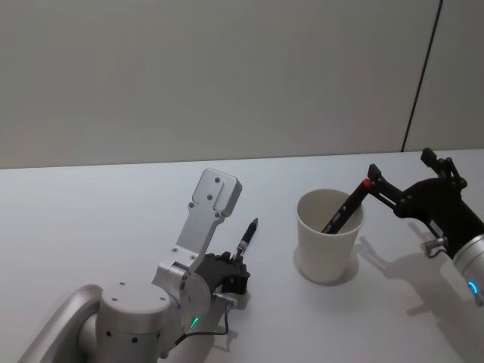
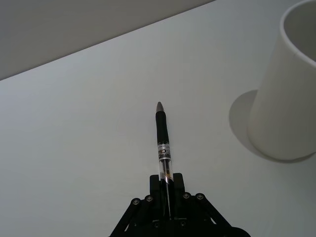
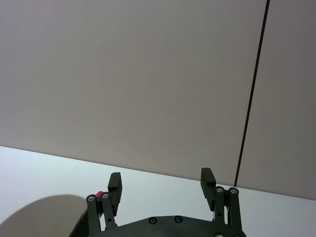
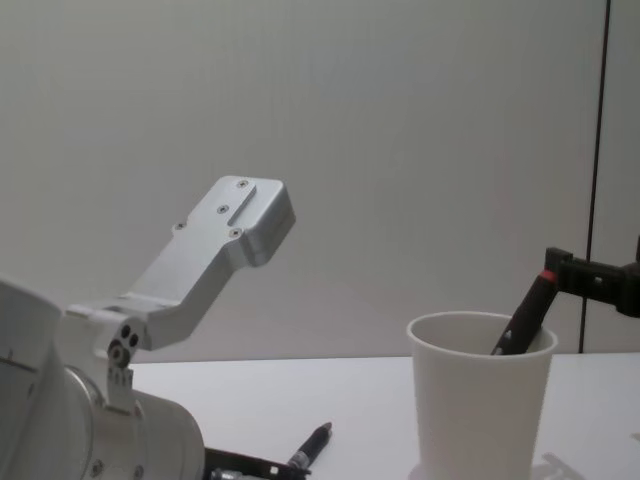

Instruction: Place the pen into the pen holder.

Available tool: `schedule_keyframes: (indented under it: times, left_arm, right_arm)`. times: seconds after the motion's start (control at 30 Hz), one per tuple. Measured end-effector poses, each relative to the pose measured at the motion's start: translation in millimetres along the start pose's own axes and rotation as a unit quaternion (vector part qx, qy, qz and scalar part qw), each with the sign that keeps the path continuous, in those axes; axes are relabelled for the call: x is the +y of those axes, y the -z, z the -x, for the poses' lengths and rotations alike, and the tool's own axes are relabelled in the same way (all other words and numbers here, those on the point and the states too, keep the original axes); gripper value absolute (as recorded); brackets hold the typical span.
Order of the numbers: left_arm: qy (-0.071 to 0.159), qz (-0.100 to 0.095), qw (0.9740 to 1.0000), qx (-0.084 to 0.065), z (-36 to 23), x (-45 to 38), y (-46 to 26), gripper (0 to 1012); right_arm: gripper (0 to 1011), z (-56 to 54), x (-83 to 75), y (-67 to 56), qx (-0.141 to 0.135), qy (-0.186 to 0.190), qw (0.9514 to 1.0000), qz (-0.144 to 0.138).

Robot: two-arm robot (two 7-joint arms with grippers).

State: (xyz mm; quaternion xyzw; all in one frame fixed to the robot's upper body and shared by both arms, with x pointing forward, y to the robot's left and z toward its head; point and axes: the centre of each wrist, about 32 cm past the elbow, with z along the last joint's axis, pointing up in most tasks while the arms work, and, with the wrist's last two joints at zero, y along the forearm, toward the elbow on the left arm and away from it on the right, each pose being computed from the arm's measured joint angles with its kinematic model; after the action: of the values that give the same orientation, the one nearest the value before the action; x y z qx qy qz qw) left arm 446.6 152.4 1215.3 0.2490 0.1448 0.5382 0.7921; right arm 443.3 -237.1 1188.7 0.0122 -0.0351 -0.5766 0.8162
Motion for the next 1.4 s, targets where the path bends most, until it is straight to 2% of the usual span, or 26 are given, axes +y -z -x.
schedule_keyframes:
  times: [0.2,0.33,0.43,0.47,0.5,0.6,0.63,0.67,0.7,0.73,0.87,0.9,0.97,1.03,1.1,1.13,1.17,1.23,1.33,1.37,1.4]
  left_arm:
    - [0.0,0.0,1.0,0.0,-0.1,0.0,0.0,155]
    - [-0.003,0.001,1.0,-0.004,-2.8,0.5,-0.3,155]
    - [-0.009,0.006,0.9999,-0.009,-7.3,2.1,-1.6,154]
    - [-0.014,0.009,0.9998,-0.012,-10.7,3.2,-2.6,155]
    - [-0.014,0.009,0.9998,-0.012,-10.7,3.2,-2.6,155]
    - [-0.025,0.02,0.9993,-0.021,-19.7,6.2,-6.4,155]
    - [-0.025,0.02,0.9993,-0.021,-19.7,6.2,-6.4,155]
    - [-0.031,0.025,0.9989,-0.025,-24.1,7.7,-8.7,154]
    - [-0.032,0.026,0.9988,-0.027,-25.3,8.1,-9.4,155]
    - [-0.037,0.031,0.9984,-0.031,-29.2,9.3,-12.0,154]
    - [-0.047,0.043,0.997,-0.043,-37.5,12.0,-18.7,155]
    - [-0.052,0.048,0.9963,-0.048,-40.9,13.2,-22.2,155]
    - [-0.054,0.051,0.9959,-0.051,-42.4,13.7,-23.9,155]
    - [-0.061,0.065,0.994,-0.063,-49.2,15.7,-32.0,155]
    - [-0.064,0.073,0.9929,-0.069,-52.2,16.7,-36.6,155]
    - [-0.066,0.081,0.9915,-0.077,-55.4,17.3,-41.2,155]
    - [-0.066,0.081,0.9915,-0.077,-55.4,17.3,-41.2,155]
    - [-0.071,0.098,0.9884,-0.092,-61.9,17.4,-51.7,154]
    - [-0.073,0.112,0.9857,-0.104,-67.2,16.1,-59.5,155]
    - [-0.074,0.121,0.9836,-0.111,-71.0,14.8,-65.8,155]
    - [-0.074,0.125,0.9826,-0.115,-72.6,14.1,-68.7,155]
  right_arm:
    - [1001,0.0,0.0,0.0,0.0,0.0,1.0,0.0]
    - [1001,0.0,0.0,0.0,0.0,0.0,1.0,0.0]
    - [1001,0.0,0.0,0.0,0.0,0.0,1.0,0.0]
    - [1001,0.0,0.0,0.0,0.0,0.0,1.0,0.0]
    - [1002,0.0,0.0,0.0,0.0,0.0,1.0,0.0]
    - [1001,0.0,0.0,0.0,0.0,0.0,1.0,0.0]
    - [1001,0.0,0.0,0.0,0.0,0.0,1.0,0.0]
    - [1001,0.0,0.0,0.0,0.0,0.0,1.0,0.0]
    - [1002,0.0,0.0,0.0,0.0,0.0,1.0,0.0]
    - [1002,0.0,0.0,0.0,0.0,0.0,1.0,0.0]
    - [1001,0.0,0.0,0.0,0.0,0.0,1.0,0.0]
    - [1001,0.0,0.0,0.0,0.0,0.0,1.0,0.0]
    - [1002,0.0,0.0,0.0,0.0,0.0,1.0,0.0]
    - [1001,0.0,0.1,0.0,0.0,0.0,1.0,0.0]
    - [1001,-0.1,0.4,-0.4,0.0,0.0,1.0,-0.001]
    - [1001,-0.2,0.6,-0.7,0.0,-0.001,1.0,-0.001]
    - [1001,-0.4,1.4,-2.3,0.0,-0.001,1.0,-0.004]
    - [1001,-0.6,2.9,-6.3,0.0,-0.003,0.9999,-0.012]
    - [1001,-1.1,4.6,-11.4,0.001,-0.005,0.9998,-0.022]
    - [1001,-1.3,5.8,-15.0,0.002,-0.006,0.9996,-0.029]
    - [1002,-1.6,6.7,-17.8,0.002,-0.007,0.9994,-0.033]
